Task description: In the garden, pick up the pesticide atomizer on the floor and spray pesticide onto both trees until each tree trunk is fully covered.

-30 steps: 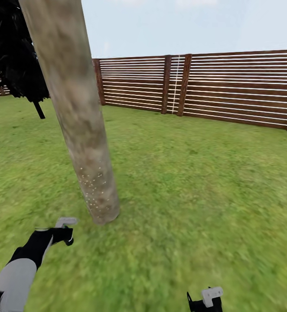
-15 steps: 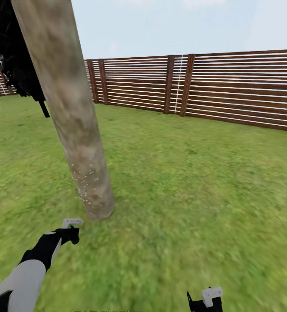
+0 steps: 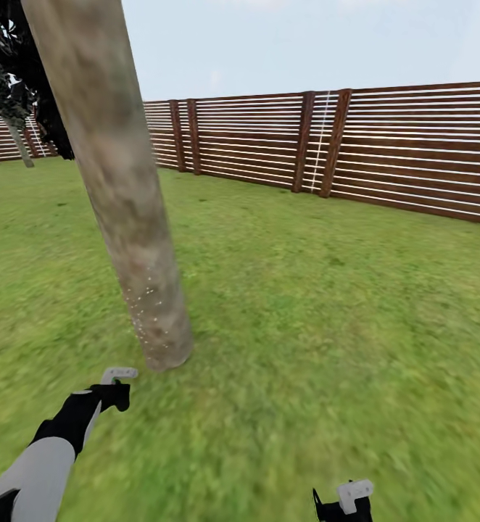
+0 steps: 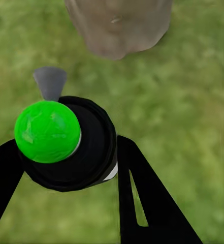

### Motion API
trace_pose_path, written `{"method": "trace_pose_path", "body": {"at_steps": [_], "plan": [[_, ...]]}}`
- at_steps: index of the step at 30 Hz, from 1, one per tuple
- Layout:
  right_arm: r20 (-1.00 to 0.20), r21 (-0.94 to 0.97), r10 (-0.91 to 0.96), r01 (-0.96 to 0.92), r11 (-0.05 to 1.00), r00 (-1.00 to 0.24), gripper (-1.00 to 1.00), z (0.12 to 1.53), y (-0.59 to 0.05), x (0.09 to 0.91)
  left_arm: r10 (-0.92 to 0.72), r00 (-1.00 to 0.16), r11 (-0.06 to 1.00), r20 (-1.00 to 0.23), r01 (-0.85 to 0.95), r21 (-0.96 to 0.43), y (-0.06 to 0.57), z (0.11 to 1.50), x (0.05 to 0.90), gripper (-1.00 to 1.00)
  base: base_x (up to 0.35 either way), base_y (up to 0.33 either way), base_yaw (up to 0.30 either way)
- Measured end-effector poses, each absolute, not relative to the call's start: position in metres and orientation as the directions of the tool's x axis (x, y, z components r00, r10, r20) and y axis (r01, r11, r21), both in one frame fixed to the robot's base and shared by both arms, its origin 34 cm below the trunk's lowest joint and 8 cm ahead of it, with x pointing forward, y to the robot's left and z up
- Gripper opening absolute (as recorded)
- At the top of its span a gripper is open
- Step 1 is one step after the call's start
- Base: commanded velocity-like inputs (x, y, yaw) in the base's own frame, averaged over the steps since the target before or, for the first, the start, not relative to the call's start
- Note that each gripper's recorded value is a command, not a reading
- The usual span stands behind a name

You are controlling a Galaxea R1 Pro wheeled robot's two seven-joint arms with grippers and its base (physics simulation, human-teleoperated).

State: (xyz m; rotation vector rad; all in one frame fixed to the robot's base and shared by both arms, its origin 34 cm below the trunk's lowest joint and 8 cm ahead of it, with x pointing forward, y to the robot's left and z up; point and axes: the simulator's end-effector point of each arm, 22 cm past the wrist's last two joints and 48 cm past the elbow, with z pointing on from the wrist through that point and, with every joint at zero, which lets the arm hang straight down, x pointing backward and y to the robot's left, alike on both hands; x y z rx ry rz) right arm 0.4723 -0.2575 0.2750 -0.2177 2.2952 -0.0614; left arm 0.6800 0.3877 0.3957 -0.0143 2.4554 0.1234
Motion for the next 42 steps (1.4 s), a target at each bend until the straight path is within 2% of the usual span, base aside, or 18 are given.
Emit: {"method": "trace_pose_path", "body": {"at_steps": [17, 32, 42], "plan": [[-0.735, -0.115, -0.176, -0.134, 0.984, -0.655, 1.00, 0.2754, -0.2581, 0.4728, 0.017, -0.771, 0.996, -0.637, -0.040, 0.075, 0.3799, 0.3961, 0.6820, -1.00, 0.066, -0.266, 0.001], [-0.735, -0.115, -0.176, -0.135, 0.984, -0.655, 1.00, 0.2754, -0.2581, 0.4729, 0.013, -0.773, 0.997, -0.634, -0.042, 0.071, 0.3795, 0.3946, 0.6808, -1.00, 0.000, -0.272, 0.262], [-0.735, -0.115, -0.176, -0.135, 0.984, -0.655, 1.00, 0.2754, -0.2581, 0.4729, 0.015, -0.770, 0.996, -0.638, -0.044, 0.076, 0.3813, 0.3967, 0.6822, -1.00, 0.075, -0.261, 0.033]]}}
